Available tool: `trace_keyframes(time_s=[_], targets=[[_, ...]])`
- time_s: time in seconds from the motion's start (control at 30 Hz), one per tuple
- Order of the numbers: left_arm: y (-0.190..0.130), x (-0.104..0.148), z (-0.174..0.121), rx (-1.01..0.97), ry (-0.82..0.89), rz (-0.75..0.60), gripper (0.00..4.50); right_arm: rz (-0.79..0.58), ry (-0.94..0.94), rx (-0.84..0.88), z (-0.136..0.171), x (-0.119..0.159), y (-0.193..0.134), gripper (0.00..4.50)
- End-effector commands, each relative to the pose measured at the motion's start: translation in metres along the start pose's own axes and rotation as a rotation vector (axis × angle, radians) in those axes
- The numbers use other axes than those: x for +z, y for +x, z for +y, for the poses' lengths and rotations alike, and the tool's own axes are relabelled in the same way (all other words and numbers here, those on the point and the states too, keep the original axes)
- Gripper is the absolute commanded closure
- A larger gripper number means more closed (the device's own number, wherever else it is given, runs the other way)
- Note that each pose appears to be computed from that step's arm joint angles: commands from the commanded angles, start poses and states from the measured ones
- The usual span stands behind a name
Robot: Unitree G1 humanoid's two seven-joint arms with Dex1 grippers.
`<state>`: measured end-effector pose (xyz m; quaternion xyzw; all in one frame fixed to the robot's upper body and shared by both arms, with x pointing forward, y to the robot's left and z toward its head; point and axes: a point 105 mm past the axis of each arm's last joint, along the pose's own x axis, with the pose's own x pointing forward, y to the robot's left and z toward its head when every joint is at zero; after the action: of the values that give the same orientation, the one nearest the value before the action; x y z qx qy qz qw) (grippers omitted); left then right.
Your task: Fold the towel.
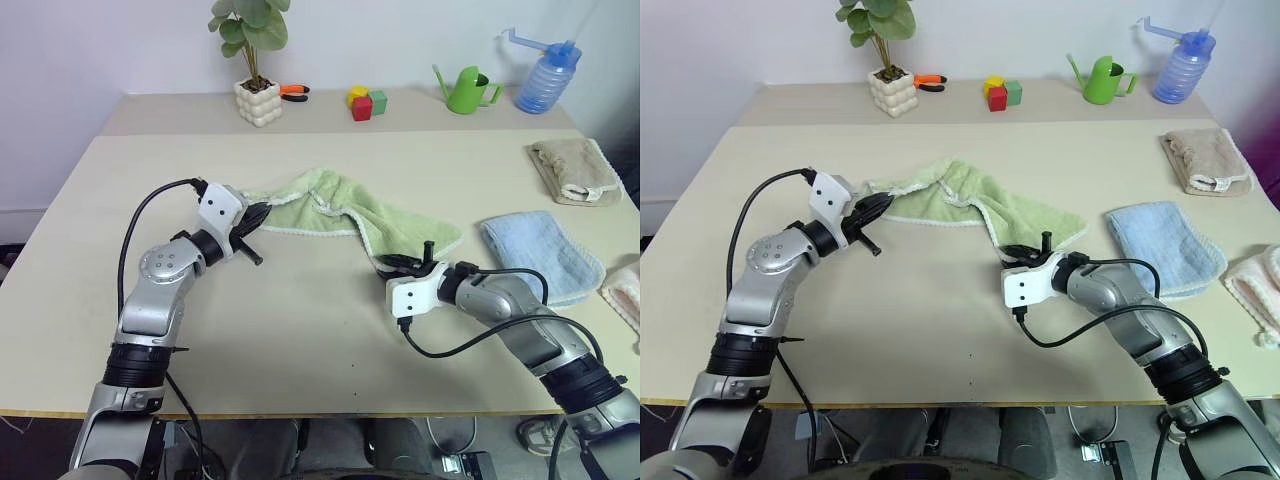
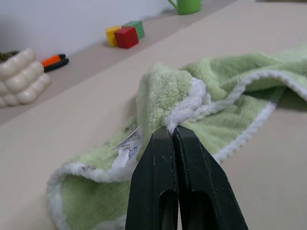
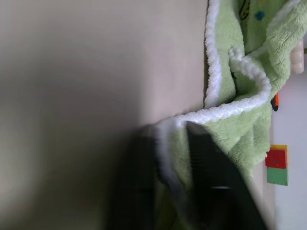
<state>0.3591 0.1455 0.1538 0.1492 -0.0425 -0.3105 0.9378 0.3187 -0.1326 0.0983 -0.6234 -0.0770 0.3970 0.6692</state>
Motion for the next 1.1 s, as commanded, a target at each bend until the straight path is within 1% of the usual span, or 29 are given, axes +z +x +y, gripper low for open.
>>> trace_keyframes(time_s=[0.03,0.13,0.33,0.43,0.5,0.57,0.63,0.7,0.77,0.87,0.97,1.1], targets=[[-0.004,0.016,0.006,0.025,0.028,-0.05,4.5,-0.019,-0.032,-0.087,-0.023,0.004,-0.005,4.44],[-0.009,0.015,0.011,0.042,0.033,-0.05,4.5,-0.018,-0.029,-0.132,-0.033,0.004,-0.011,4.44],[-0.02,0.019,0.033,0.107,0.046,-0.058,4.5,-0.005,0.008,-0.241,-0.062,0.0,-0.03,4.44],[-0.022,0.02,0.038,0.12,0.054,-0.055,4.5,-0.025,0.037,-0.238,-0.065,0.002,-0.036,4.44],[-0.022,0.02,0.039,0.125,0.053,-0.058,4.5,-0.071,0.096,-0.189,-0.057,0.009,-0.038,4.44],[-0.023,0.019,0.041,0.133,0.055,-0.055,4.5,-0.102,0.183,-0.07,-0.035,0.015,-0.04,4.44],[-0.025,0.018,0.042,0.139,0.055,-0.051,4.5,-0.101,0.223,0.023,-0.015,0.016,-0.044,4.44],[-0.026,0.016,0.042,0.14,0.055,-0.043,4.5,-0.083,0.238,0.077,-0.002,0.014,-0.048,4.44],[-0.027,0.015,0.041,0.139,0.056,-0.037,4.5,-0.064,0.237,0.116,0.006,0.011,-0.051,4.44],[-0.028,0.014,0.038,0.125,0.055,-0.031,4.5,-0.047,0.23,0.108,0.005,0.008,-0.051,4.44],[-0.027,0.014,0.037,0.122,0.055,-0.032,4.5,-0.051,0.223,0.119,0.005,0.01,-0.052,3.67],[-0.025,0.016,0.035,0.115,0.052,-0.035,4.5,-0.056,0.162,0.093,0.003,0.011,-0.053,1.7]])
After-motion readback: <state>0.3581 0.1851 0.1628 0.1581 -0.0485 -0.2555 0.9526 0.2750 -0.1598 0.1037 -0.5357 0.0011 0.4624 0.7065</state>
